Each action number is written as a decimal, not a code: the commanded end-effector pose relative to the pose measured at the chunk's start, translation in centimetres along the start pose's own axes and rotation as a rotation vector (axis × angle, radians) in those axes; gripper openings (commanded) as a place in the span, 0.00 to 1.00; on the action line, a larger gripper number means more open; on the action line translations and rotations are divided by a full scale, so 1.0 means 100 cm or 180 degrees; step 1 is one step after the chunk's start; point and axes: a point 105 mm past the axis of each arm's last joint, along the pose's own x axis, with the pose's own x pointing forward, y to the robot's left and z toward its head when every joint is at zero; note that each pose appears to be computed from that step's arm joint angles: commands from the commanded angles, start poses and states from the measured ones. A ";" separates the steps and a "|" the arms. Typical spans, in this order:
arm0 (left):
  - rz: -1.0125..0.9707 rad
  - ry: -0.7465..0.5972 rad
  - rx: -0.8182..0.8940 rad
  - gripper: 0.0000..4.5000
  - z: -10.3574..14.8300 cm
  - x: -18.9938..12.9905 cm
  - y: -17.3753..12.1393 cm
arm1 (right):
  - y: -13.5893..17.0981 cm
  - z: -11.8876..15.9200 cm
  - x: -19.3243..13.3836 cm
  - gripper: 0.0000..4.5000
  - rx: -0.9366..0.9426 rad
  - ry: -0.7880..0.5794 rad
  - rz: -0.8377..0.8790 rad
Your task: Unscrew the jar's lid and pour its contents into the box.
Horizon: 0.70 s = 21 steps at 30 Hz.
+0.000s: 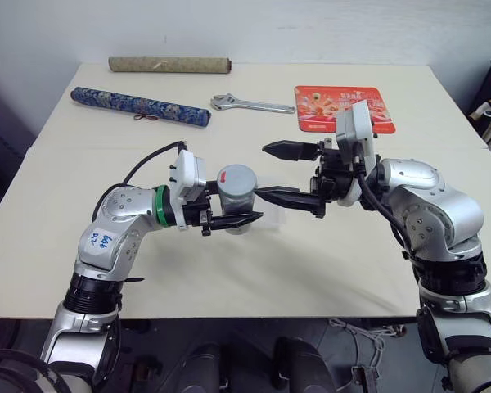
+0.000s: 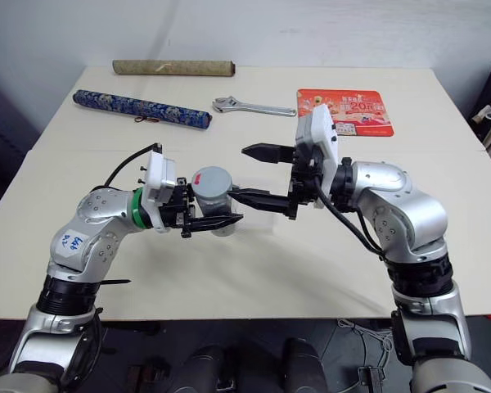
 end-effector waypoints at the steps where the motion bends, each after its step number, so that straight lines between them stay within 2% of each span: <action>1: -0.0081 -0.0042 0.0146 0.53 0.010 0.002 -0.006 | 0.015 0.016 0.000 0.99 -0.0057 -0.0146 0.0222; 6: -0.0084 -0.0036 0.0136 0.53 0.009 0.002 -0.006 | 0.025 0.022 0.015 0.99 -0.0078 -0.0193 0.0375; 21: -0.0091 -0.0032 0.0105 0.53 0.002 0.002 -0.007 | 0.023 0.011 0.041 0.99 -0.0284 -0.0104 0.0391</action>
